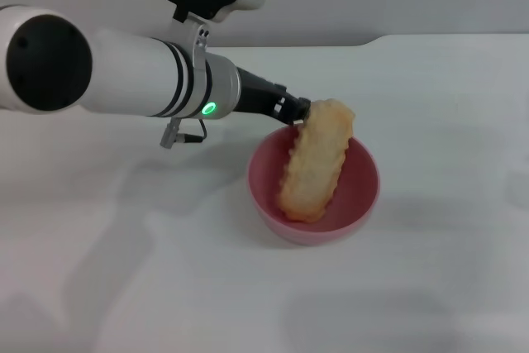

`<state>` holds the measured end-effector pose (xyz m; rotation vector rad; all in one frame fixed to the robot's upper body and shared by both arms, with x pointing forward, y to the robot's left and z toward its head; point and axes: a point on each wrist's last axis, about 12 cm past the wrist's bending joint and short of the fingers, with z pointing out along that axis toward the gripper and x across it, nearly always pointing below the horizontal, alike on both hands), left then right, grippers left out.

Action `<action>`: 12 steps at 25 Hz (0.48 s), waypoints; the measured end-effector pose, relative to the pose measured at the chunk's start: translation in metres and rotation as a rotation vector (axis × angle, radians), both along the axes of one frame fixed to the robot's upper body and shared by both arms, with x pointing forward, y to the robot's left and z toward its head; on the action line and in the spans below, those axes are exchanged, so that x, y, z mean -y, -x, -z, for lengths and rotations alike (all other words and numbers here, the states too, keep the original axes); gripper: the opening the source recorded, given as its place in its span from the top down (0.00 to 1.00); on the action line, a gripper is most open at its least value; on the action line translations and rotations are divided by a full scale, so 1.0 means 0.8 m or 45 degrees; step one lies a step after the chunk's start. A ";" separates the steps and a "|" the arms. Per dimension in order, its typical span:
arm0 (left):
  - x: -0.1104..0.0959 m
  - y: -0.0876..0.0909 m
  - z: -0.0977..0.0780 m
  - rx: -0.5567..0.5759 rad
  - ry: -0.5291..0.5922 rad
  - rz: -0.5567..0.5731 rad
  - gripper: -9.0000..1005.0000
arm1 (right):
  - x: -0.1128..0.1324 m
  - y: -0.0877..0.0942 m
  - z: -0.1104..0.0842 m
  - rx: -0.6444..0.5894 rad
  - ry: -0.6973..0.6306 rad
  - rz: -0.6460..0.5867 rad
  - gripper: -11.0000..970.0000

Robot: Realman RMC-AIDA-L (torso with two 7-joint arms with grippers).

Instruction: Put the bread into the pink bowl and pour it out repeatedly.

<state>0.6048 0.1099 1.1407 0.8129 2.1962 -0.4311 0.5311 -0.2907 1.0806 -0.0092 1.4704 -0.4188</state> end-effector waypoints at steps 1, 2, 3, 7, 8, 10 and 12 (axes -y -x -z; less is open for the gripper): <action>-0.001 0.000 -0.003 0.026 0.009 0.002 0.77 | -0.002 0.000 0.001 -0.002 0.001 -0.008 0.31; -0.002 0.000 -0.006 0.064 0.019 0.004 0.73 | -0.004 0.001 0.001 -0.004 0.002 -0.015 0.31; -0.004 -0.001 -0.010 0.103 0.028 0.004 0.68 | -0.007 0.001 0.002 -0.006 0.003 -0.024 0.31; -0.032 -0.005 -0.041 0.522 0.156 -0.114 0.51 | -0.013 0.004 0.005 0.002 -0.056 -0.050 0.31; -0.032 -0.005 -0.041 0.522 0.156 -0.114 0.47 | -0.013 0.004 0.006 0.005 -0.078 -0.054 0.31; -0.053 -0.005 -0.048 0.705 0.192 -0.216 0.39 | -0.011 0.006 0.008 0.007 -0.101 -0.053 0.31; -0.070 -0.007 -0.047 0.816 0.192 -0.297 0.31 | -0.009 0.008 0.010 0.010 -0.103 -0.044 0.31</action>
